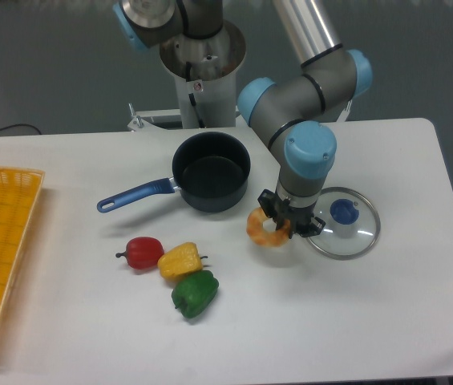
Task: Pick up the donuts
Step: 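Lift the grasped orange donut up off the table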
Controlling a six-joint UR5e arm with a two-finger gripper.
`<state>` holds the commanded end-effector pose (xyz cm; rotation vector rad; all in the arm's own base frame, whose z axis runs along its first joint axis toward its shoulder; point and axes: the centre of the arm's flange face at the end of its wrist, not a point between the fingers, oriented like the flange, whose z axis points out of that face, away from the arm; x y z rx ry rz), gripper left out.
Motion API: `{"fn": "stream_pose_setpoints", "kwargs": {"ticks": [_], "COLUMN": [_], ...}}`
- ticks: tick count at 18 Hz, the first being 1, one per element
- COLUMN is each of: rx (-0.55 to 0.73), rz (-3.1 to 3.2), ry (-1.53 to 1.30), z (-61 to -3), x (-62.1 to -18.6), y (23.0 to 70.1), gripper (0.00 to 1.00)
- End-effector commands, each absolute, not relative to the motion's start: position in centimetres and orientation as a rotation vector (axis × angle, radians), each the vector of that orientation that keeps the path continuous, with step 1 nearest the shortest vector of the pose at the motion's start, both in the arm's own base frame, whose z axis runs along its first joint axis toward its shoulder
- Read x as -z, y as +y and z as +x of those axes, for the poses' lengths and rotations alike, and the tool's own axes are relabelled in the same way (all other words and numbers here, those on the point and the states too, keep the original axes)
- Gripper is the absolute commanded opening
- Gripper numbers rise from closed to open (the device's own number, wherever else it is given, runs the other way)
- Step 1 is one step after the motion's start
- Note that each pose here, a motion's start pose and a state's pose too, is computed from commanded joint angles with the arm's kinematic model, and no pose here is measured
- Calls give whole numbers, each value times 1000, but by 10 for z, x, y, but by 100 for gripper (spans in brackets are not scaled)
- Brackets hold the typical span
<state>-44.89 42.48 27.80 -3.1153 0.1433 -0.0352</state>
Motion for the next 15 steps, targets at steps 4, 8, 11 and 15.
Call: {"fn": "stream_pose_setpoints", "kwargs": {"ticks": [4,8,11,15], "rx": [27,29,33,31], "rz": [-3116,-3118,-3119,-3119], "ry": [139,148,148,141], "z": [-454,-460,-461,-462], "x": [-292,-306,-310,-311], "y": [423,418,417,416], "gripper": [34,35,34,34]}}
